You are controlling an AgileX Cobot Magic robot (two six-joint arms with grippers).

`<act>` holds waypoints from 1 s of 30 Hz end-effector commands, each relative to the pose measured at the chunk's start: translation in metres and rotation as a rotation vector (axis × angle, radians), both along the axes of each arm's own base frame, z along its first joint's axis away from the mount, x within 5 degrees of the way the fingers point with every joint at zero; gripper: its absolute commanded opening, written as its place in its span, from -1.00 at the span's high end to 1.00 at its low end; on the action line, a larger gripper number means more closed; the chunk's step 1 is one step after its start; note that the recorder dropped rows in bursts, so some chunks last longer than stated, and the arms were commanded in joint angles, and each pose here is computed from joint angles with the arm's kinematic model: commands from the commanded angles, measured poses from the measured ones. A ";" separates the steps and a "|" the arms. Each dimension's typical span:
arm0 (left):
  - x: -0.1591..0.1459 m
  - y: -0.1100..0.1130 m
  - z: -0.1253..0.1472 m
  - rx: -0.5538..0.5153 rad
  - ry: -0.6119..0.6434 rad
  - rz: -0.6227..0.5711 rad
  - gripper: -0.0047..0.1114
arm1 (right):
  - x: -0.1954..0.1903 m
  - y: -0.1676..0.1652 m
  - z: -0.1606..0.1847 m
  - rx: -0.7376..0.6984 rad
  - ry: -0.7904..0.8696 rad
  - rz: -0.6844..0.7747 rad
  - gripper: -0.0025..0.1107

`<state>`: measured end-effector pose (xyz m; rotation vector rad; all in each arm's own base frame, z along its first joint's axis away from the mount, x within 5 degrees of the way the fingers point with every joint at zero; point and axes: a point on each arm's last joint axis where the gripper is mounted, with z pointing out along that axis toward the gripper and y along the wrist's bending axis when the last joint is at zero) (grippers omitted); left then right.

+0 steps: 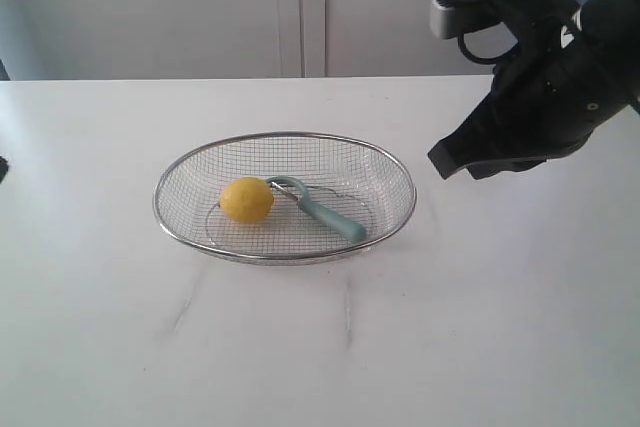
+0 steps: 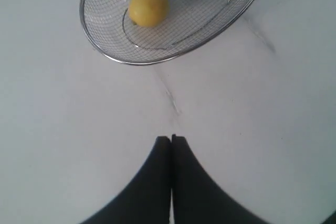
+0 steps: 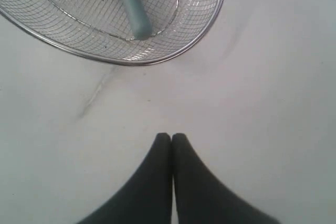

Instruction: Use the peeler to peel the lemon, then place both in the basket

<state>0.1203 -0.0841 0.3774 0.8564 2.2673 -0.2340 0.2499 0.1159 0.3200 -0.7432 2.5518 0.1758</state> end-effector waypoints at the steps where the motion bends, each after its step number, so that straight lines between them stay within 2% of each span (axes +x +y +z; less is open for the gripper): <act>1: -0.028 0.017 0.011 -0.077 -0.074 -0.010 0.92 | 0.003 -0.001 0.004 0.023 -0.053 -0.013 0.96; 4: -0.038 0.025 0.016 -0.099 -0.115 -0.011 0.92 | 0.005 0.000 0.006 0.038 -0.077 -0.016 0.96; 11: -0.038 0.025 0.016 -0.095 -0.117 -0.004 0.92 | 0.006 0.001 0.007 0.047 -0.097 -0.018 0.96; 18: -0.033 0.046 0.016 -0.097 -0.150 0.210 0.92 | 0.006 0.001 0.007 0.047 -0.097 -0.018 0.96; 22: -0.047 0.062 0.008 -0.095 -0.208 0.320 0.92 | 0.006 0.001 0.007 0.046 -0.095 -0.017 0.96; 30: -0.089 0.076 0.005 -0.142 -0.344 0.368 0.92 | 0.006 0.001 0.007 0.046 -0.095 -0.017 0.96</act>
